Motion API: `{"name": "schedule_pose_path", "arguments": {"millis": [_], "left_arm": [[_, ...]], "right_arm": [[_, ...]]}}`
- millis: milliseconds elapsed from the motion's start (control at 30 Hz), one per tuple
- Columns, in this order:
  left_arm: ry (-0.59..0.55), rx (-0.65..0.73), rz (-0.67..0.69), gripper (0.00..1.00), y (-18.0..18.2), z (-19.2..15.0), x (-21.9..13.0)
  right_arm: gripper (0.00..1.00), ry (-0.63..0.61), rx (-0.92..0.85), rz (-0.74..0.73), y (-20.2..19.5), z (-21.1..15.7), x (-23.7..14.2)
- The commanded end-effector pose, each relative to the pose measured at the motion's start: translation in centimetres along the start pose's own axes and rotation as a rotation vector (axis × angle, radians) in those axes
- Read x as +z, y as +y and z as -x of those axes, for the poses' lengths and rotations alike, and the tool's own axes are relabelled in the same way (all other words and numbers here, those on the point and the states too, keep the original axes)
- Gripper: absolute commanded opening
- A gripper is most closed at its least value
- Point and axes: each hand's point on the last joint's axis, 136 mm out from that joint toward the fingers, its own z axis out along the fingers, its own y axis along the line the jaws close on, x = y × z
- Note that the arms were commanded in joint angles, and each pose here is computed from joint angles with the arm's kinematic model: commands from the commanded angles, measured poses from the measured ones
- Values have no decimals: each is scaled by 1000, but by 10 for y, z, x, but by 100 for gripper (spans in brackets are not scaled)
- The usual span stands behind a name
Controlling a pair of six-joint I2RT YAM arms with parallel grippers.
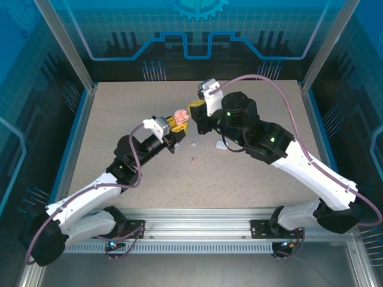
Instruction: Insert the wireless bluetooth earbuds into the charging case
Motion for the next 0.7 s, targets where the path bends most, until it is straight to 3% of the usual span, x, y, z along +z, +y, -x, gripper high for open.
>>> {"name": "schedule_pose_path", "arguments": {"millis": [0, 667], "left_arm": [[-67, 35, 4, 0, -1, 24, 2], [-48, 33, 2, 0, -3, 24, 2]], "right_arm": [[8, -69, -34, 47, 14, 14, -3], [8, 17, -89, 45, 27, -15, 29]]}}
